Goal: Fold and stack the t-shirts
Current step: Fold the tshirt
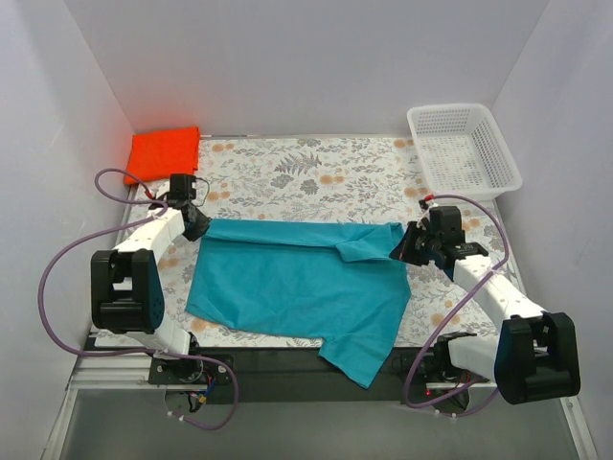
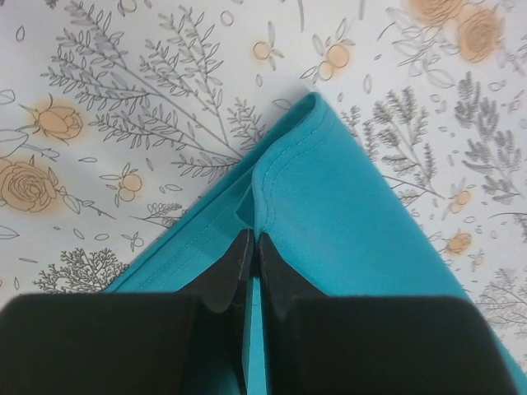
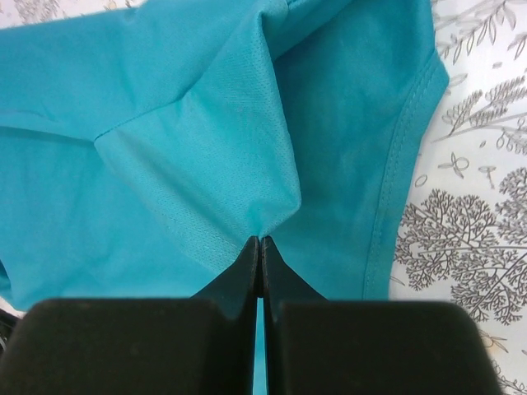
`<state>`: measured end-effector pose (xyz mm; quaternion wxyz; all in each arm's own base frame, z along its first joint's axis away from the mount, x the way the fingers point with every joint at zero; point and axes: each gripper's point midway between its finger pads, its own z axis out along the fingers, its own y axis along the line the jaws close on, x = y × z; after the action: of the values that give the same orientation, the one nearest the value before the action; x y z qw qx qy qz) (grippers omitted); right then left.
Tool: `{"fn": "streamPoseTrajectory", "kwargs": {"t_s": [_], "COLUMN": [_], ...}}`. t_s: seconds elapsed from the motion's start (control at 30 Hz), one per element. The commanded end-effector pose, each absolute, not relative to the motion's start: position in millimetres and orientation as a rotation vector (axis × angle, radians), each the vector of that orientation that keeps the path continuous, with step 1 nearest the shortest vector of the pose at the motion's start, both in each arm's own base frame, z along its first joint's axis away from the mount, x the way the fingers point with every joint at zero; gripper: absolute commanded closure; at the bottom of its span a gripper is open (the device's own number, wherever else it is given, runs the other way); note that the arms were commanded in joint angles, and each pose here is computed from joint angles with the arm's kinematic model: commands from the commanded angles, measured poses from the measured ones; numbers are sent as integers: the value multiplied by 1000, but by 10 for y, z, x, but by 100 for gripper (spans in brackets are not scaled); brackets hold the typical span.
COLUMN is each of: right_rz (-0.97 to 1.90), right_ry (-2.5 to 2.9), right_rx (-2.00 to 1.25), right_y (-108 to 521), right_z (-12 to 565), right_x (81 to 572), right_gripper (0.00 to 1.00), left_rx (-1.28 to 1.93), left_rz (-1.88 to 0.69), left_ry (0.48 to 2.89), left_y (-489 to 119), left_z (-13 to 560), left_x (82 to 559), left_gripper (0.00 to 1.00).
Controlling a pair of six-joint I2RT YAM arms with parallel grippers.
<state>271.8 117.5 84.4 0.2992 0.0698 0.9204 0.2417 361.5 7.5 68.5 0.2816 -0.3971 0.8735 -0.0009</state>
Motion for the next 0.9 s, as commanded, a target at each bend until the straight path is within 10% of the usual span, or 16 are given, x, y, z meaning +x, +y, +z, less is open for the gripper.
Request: {"fn": "streamPoseTrajectory", "kwargs": {"t_s": [0.0, 0.13, 0.3, 0.43, 0.87], "right_rz": [667, 681, 670, 648, 800], "right_ry": [2503, 2544, 2506, 2433, 2271], "right_rx": [204, 204, 149, 127, 328], "right_y": [1188, 1194, 1191, 1131, 928], "right_z": [669, 544, 644, 876, 927], "right_x": [2529, 2422, 2493, 2733, 3512], "right_gripper": [99, 96, 47, 30, 48], "left_rx": [-1071, -1086, -1088, -1054, -967], "left_rz": [45, 66, 5, -17, -223], "left_ry": [2333, 2349, 2311, 2213, 2251], "left_y": [158, 169, 122, 169, -119], "left_z": [597, 487, 673, 1051, 991], "left_x": [3535, 3443, 3455, 3560, 3986], "left_gripper": [100, 99, 72, 48, 58]}}
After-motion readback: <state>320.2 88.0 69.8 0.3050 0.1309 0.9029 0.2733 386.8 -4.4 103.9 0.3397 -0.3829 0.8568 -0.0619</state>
